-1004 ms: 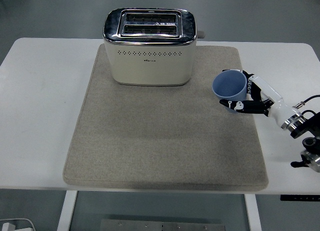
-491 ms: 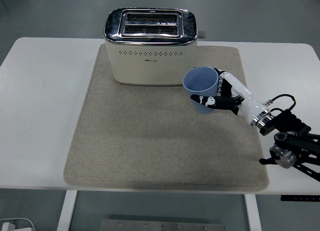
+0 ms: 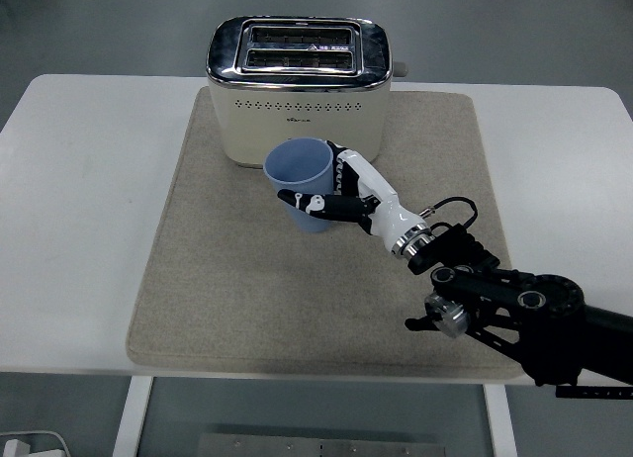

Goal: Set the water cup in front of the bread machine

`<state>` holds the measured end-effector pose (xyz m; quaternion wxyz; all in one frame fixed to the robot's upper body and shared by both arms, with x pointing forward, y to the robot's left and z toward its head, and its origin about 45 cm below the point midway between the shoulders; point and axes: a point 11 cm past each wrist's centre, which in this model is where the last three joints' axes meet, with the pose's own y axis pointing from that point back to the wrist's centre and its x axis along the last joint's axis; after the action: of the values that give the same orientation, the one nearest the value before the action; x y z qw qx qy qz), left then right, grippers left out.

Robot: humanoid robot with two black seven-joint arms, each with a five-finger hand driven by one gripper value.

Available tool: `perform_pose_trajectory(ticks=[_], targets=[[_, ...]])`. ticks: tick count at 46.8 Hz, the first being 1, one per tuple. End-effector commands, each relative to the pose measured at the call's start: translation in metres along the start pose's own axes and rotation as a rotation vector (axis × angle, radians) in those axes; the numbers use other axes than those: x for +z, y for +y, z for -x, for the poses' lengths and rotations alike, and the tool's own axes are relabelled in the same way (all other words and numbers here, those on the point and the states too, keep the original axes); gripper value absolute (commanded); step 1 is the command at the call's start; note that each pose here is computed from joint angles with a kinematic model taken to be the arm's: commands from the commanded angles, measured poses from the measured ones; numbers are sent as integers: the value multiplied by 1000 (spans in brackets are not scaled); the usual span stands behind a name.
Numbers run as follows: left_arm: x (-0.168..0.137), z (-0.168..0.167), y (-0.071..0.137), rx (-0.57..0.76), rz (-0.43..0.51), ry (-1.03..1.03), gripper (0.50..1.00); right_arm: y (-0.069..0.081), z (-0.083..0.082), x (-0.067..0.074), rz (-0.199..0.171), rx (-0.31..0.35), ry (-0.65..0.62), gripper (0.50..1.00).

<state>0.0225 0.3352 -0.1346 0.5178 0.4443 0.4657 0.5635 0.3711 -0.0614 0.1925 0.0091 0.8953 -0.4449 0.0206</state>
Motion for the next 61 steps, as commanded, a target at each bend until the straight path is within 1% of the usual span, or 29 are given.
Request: perform_pose_trajectory(ticks=[1,6,9,11,14,19,22,23,25,28,31,36,56,61], targets=[[0,0,0,0,0,1,1000,-6,7,4,1,1,2,500],[0,0,0,0,0,-1,1000,-11,7,5,1,14,9,500],[0,0,0,0,0,1,1000,-14,10,5,-1,11,10,500],[0,0,0,0,0,-1,1000,-16,11,4,-3,12,15,531],[0,0,0,0,0,-1,1000,-17,9,5,0,17,20,553],[0,0,0,0,0,-1,1000,-19,9,7,3,23,23,670],[0,0,0,0,0,-1,1000,-19,9,7,1,27,27,713],[0,0,0,0,0,1,1000,-19,9,7,1,28,28,743],[0,0,0,0,0,-1,1000,-19,8,7,1,29,29,788],[0,0,0,0,0,-1,1000,-19,9,7,1,29,28,837],[0,0,0,0,0,-1,1000,-19,9,7,1,29,28,911],[0,0,0,0,0,-1,1000,-18,8,8,3,28,31,917],[0,0,0,0,0,-1,1000,-17,11,8,5,22,29,917],[0,0,0,0,0,-1,1000,-16,7,7,1,25,31,917]])
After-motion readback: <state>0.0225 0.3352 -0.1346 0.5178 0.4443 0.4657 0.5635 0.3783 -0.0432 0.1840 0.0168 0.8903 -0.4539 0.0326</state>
